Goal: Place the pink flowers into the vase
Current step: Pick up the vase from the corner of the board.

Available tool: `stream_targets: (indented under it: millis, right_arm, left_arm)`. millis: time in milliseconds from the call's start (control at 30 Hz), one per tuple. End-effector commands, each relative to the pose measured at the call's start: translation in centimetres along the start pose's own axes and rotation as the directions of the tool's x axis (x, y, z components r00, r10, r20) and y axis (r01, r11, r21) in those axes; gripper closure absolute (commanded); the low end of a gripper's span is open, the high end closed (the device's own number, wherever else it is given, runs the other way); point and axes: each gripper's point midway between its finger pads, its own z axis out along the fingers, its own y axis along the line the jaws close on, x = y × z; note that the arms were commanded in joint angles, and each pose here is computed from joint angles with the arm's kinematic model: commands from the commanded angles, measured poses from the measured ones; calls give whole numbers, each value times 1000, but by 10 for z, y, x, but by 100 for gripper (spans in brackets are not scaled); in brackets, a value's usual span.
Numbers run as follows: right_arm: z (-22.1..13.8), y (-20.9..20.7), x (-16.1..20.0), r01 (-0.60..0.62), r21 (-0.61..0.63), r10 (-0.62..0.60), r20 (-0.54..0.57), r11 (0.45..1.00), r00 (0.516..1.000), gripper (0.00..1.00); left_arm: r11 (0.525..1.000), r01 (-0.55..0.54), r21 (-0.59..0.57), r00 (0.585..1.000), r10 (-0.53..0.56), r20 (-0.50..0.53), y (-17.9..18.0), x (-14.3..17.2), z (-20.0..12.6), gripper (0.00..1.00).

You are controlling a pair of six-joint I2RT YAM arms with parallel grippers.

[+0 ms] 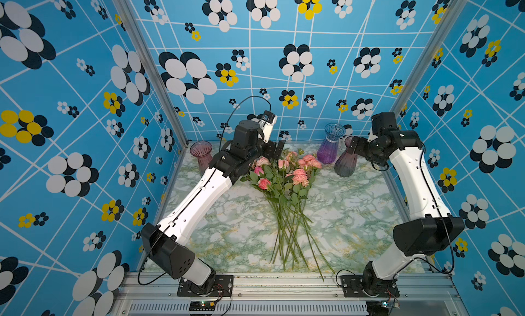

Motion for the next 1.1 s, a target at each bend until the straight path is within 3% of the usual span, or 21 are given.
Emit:
stream_targets:
  millis: [0,133,200,267,333,433,500,633,733,800,900,1067]
  right_arm:
    - [16,-4,-22,-95,28,94,35,995,995,1]
    - [31,-2,-32,-132,28,131,33,991,991,1]
    - [38,2,-32,-133,24,132,12,991,991,1]
    - [46,0,-33,-124,39,124,8,992,992,1]
    - [53,-3,-32,-121,59,121,1,991,993,1]
    - [61,-3,-33,-126,57,126,2,990,992,1]
    - [65,-5,-34,-129,63,129,2,990,992,1]
    - [68,-10,-39,-140,62,140,4,988,990,1]
    - [68,-16,-41,-154,53,154,0,987,988,1]
    - [71,-20,-40,-157,57,158,-5,986,987,1]
    - [79,-22,-38,-157,60,158,-15,986,987,1]
    - [91,-19,-41,-162,54,163,-22,985,986,5]
  left_arm:
    - [998,19,64,999,-16,-51,-25,17,18,0]
    - [993,101,57,985,-92,-148,-28,45,26,0]
    - [988,110,-106,976,-127,-174,0,55,21,0]
    - [969,163,-184,965,-196,-175,21,57,12,1]
    - [912,266,-312,940,-317,-126,51,67,1,1]
    - [834,408,-370,895,-445,-15,81,80,-17,1]
    - [850,428,-307,897,-441,30,74,75,-18,0]
    - [874,419,-247,901,-433,-5,56,68,-10,0]
    - [933,322,-163,939,-337,-71,31,59,2,0]
    - [955,236,-182,963,-255,-90,29,53,2,1]
    - [962,162,-219,975,-190,-115,37,55,3,0]
    - [969,204,-139,963,-224,-148,19,65,12,0]
